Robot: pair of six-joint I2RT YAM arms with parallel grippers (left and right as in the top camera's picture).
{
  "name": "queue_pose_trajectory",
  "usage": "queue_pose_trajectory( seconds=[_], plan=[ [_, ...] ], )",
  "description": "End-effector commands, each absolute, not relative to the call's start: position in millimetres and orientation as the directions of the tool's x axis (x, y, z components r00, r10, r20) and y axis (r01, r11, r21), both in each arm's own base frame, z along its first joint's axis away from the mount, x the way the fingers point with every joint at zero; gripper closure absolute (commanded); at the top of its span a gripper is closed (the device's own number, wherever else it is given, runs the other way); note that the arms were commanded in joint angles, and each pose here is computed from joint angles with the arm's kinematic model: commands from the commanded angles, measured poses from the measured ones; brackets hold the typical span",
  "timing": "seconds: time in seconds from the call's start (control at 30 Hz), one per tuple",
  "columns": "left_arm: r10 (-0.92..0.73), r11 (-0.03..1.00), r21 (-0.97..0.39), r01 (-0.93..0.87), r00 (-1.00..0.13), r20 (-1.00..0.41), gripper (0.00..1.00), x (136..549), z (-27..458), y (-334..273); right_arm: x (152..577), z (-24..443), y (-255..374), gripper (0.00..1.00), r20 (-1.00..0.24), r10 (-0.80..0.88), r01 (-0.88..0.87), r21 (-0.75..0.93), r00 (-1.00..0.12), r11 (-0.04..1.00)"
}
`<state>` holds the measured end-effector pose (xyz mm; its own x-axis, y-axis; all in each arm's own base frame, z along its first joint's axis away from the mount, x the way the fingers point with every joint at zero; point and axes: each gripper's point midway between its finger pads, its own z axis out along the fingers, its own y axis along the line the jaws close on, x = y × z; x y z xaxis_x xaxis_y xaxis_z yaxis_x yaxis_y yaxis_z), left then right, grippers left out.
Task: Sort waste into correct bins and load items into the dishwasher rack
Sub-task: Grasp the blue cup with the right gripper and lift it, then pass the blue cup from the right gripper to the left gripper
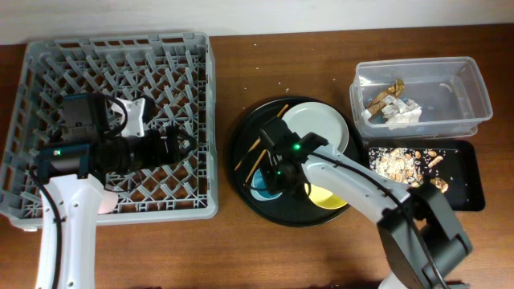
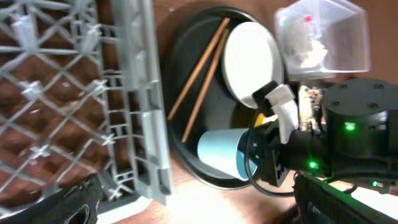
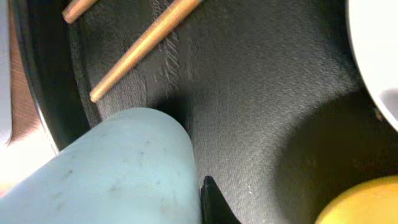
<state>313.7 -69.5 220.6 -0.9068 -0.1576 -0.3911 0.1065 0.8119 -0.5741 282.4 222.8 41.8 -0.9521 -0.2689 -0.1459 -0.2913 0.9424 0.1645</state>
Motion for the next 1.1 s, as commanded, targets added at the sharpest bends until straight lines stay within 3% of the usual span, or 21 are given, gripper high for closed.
queue_pose_trajectory(
  seconds=[0.0,0.1,0.2,0.33,0.53,0.57,0.6,0.77,0.87,1.03,1.07],
  plan=[
    [-0.13,0.716,-0.663,0.219,-0.891,-0.434,0.01,313,246,-92,298,116,217,0.96,-0.298,-0.233,-0.301,0.205,-0.926,0.932],
    [-0.12,0.547,-0.758,0.355,-0.863,-0.49,0.01,311,279,-116,297,203,222,0.96,-0.487,-0.245,-0.462,0.395,-0.838,0.794],
    [-0.108,0.381,-0.808,0.45,-0.846,-0.522,0.01,305,310,-137,285,296,228,0.96,-0.703,-0.178,-0.68,0.54,-0.688,0.495],
    [0.018,0.14,-0.808,0.572,-0.818,-0.576,0.01,273,341,-184,273,335,235,0.96,-0.78,-0.142,-0.785,0.569,-0.609,0.243],
    [0.125,0.036,-0.772,0.634,-0.77,-0.626,0.06,250,351,-226,277,328,239,0.96,-0.762,-0.15,-0.773,0.598,-0.63,0.212],
    [0.13,0.024,-0.763,0.646,-0.759,-0.638,0.09,249,354,-230,278,326,239,0.96,-0.758,-0.151,-0.769,0.602,-0.635,0.212],
    [0.131,0.011,-0.754,0.657,-0.749,-0.65,0.18,250,358,-234,279,324,240,0.96,-0.754,-0.152,-0.766,0.606,-0.639,0.214],
    [0.163,-0.02,-0.764,0.644,-0.752,-0.638,0.21,239,361,-246,284,330,241,0.96,-0.785,-0.141,-0.793,0.573,-0.603,0.206],
    [0.166,-0.019,-0.776,0.631,-0.763,-0.625,0.31,239,361,-247,285,331,241,0.96,-0.793,-0.138,-0.801,0.563,-0.593,0.204],
    [0.169,-0.037,-0.776,0.63,-0.761,-0.626,0.32,237,364,-247,284,339,243,0.96,-0.816,-0.131,-0.824,0.541,-0.563,0.169],
    [0.168,-0.034,-0.774,0.632,-0.76,-0.628,0.36,238,364,-247,284,339,243,0.69,-0.815,-0.131,-0.823,0.542,-0.564,0.17]
  ],
)
